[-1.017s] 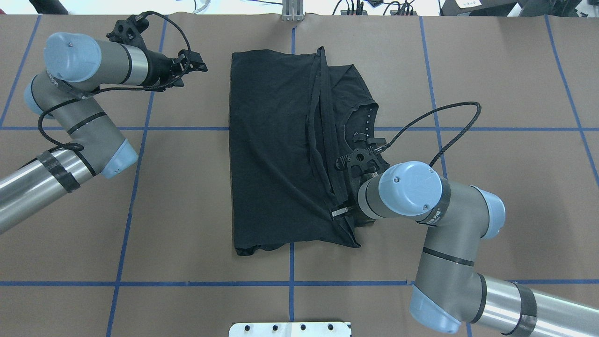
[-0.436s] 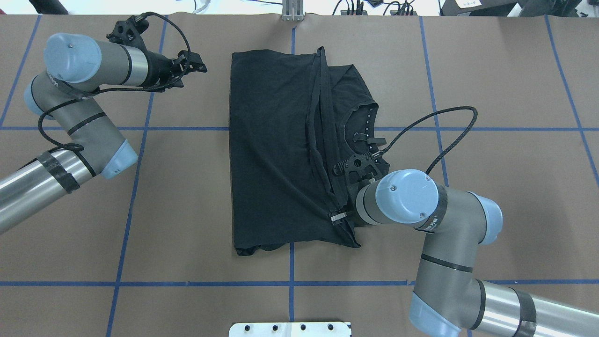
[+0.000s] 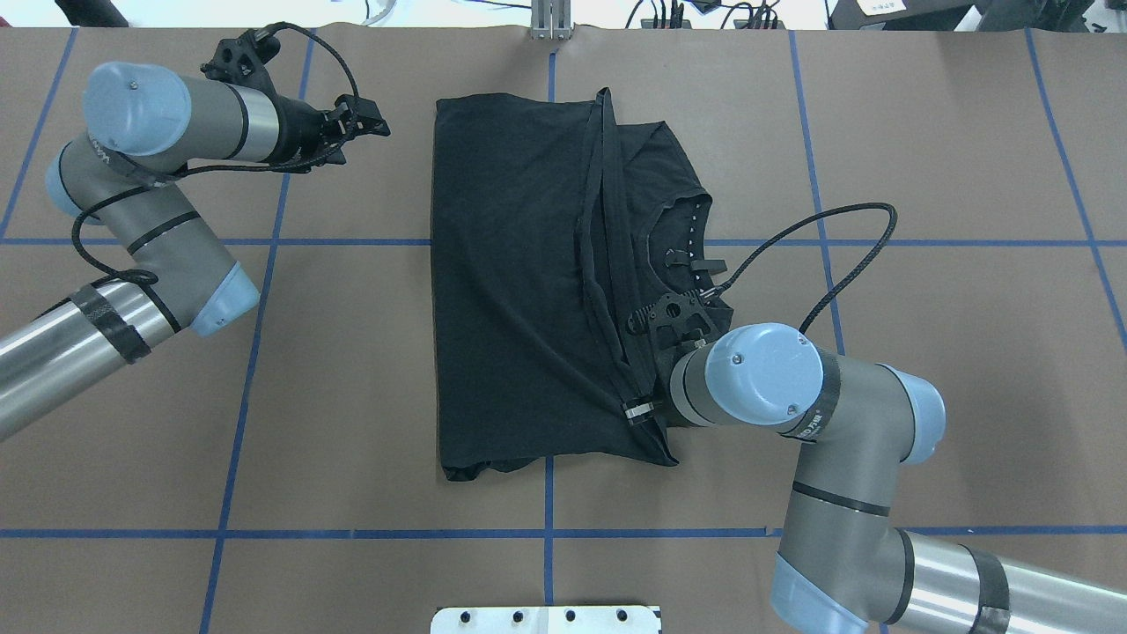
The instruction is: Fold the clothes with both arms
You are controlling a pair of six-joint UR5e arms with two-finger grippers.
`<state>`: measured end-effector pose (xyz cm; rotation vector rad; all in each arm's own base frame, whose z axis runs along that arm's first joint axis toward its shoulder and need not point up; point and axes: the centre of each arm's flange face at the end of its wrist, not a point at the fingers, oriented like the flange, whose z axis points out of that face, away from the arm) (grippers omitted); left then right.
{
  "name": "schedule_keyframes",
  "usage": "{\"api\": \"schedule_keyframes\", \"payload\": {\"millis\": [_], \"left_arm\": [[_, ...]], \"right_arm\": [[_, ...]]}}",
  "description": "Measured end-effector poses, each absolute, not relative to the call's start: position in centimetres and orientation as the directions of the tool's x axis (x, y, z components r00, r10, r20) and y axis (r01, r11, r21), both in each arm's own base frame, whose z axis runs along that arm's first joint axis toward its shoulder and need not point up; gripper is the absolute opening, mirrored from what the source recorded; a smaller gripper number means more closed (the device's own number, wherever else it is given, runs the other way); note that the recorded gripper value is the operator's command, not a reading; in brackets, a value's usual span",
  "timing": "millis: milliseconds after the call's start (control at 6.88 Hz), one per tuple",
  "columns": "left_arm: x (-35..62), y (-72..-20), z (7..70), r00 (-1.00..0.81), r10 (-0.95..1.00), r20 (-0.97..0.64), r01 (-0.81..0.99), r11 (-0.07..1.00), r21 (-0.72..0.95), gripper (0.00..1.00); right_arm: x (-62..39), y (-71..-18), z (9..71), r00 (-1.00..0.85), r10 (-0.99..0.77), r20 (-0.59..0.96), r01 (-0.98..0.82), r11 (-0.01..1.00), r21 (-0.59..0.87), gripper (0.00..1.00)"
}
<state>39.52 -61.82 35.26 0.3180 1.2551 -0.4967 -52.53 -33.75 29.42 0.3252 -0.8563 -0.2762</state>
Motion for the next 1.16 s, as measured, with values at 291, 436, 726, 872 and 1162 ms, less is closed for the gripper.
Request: {"api": "schedule_keyframes", "payload": {"millis": [291, 436, 726, 872, 1162], "left_arm": [[39.5, -61.9, 35.3, 0.229, -0.188, -0.955, 0.522, 0.852, -0.043, 0.86], [39.6, -61.9, 35.3, 0.233, -0.194, -0.953, 0.522, 0.851, -0.045, 0.86], [39.6, -61.9, 35.4, 0.236, -0.198, -0.951, 0.523, 0.851, -0.047, 0.86], [39.6, -61.9, 35.4, 0.237, -0.198, -0.951, 0.523, 0.851, -0.047, 0.86], [39.6, -61.9, 35.4, 0.237, -0.199, -0.951, 0.524, 0.851, -0.047, 0.86]], "right_arm": [[-51.9, -33.4, 28.2, 0.623, -0.367, 0.691, 0.107, 0.915, 0.389, 0.55], [-51.7, -33.2, 28.0, 0.632, -0.364, 0.684, 0.112, 0.917, 0.384, 0.54], [-52.1, -32.7, 28.3, 0.647, -0.365, 0.670, 0.120, 0.916, 0.383, 0.45], [-52.3, -32.5, 28.5, 0.650, -0.368, 0.666, 0.124, 0.915, 0.384, 0.34], [-52.5, -32.2, 28.6, 0.652, -0.370, 0.662, 0.128, 0.914, 0.384, 0.32]]}}
